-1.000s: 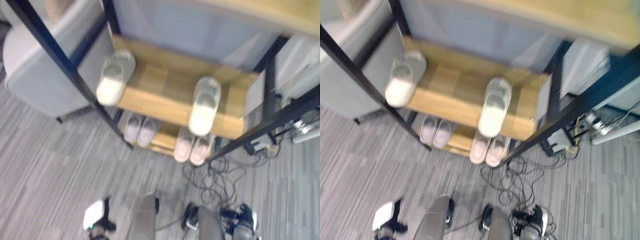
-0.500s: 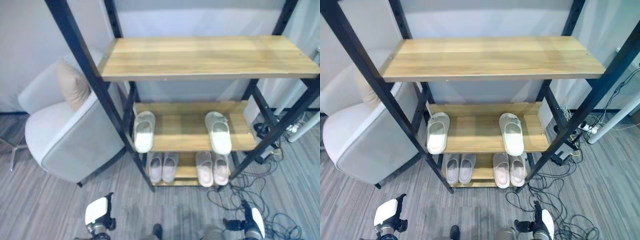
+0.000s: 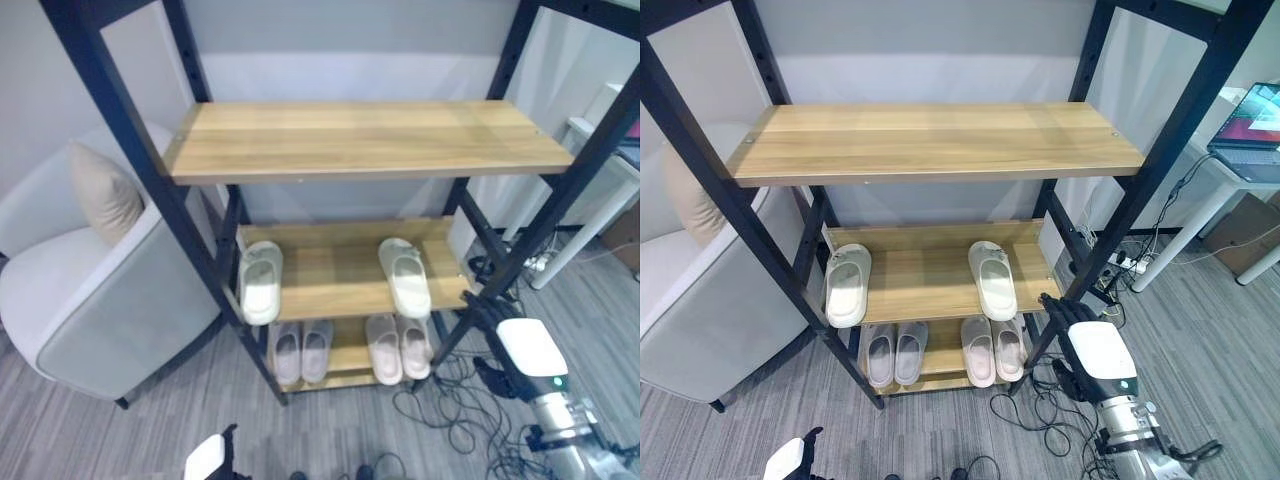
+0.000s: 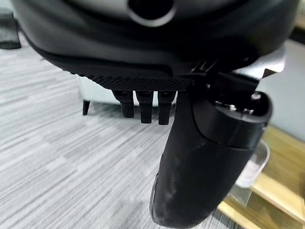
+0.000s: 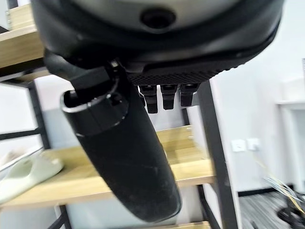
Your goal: Arrange the slippers neatly on the shoe rack.
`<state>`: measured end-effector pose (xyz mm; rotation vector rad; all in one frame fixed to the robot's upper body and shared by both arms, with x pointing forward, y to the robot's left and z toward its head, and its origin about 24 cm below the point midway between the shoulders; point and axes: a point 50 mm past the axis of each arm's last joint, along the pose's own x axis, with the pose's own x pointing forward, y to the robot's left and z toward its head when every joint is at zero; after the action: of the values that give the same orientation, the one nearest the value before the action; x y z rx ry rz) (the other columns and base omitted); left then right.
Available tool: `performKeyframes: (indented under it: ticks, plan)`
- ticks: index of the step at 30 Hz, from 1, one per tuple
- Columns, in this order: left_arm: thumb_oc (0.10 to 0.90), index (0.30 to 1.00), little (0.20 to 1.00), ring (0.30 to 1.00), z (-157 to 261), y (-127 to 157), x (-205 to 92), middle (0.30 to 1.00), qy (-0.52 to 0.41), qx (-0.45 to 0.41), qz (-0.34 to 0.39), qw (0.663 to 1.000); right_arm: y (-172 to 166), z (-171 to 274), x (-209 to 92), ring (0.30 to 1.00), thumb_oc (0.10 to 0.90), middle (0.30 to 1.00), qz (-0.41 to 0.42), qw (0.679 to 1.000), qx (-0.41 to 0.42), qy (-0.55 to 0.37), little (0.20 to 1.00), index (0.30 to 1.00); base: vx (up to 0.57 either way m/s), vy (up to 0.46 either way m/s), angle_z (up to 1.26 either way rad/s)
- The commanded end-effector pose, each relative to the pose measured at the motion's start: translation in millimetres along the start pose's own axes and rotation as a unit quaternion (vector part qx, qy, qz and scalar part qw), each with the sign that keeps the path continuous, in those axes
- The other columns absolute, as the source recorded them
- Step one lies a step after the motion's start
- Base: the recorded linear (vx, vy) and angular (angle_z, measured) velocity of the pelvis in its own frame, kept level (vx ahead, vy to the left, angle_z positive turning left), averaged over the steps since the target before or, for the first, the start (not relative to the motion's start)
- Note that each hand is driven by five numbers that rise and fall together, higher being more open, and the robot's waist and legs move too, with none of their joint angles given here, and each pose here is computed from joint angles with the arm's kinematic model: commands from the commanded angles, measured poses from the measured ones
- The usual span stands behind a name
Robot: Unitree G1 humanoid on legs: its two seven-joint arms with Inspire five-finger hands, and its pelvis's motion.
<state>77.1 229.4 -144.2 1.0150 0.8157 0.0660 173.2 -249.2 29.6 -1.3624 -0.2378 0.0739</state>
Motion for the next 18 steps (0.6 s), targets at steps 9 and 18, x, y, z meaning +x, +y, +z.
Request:
performKeyframes:
  ticks: [9, 18]
  plan:
    - [0.800, 0.900, 0.900, 0.900, 4, 2, 10, 0.900, 0.041, -0.039, 0.005, 0.998, -37, 27, 66, 0.900, 0.800, 0.900, -0.075, 0.991, 0.031, -0.102, 0.900, 0.900, 0.08, 0.042, -0.02]
    - [0.800, 0.900, 0.900, 0.900, -16, 11, 12, 0.900, 0.119, -0.097, 0.030, 0.988, -67, 4, 80, 0.900, 0.800, 0.900, -0.110, 0.993, 0.001, -0.051, 0.900, 0.900, 0.11, 0.078, -0.07]
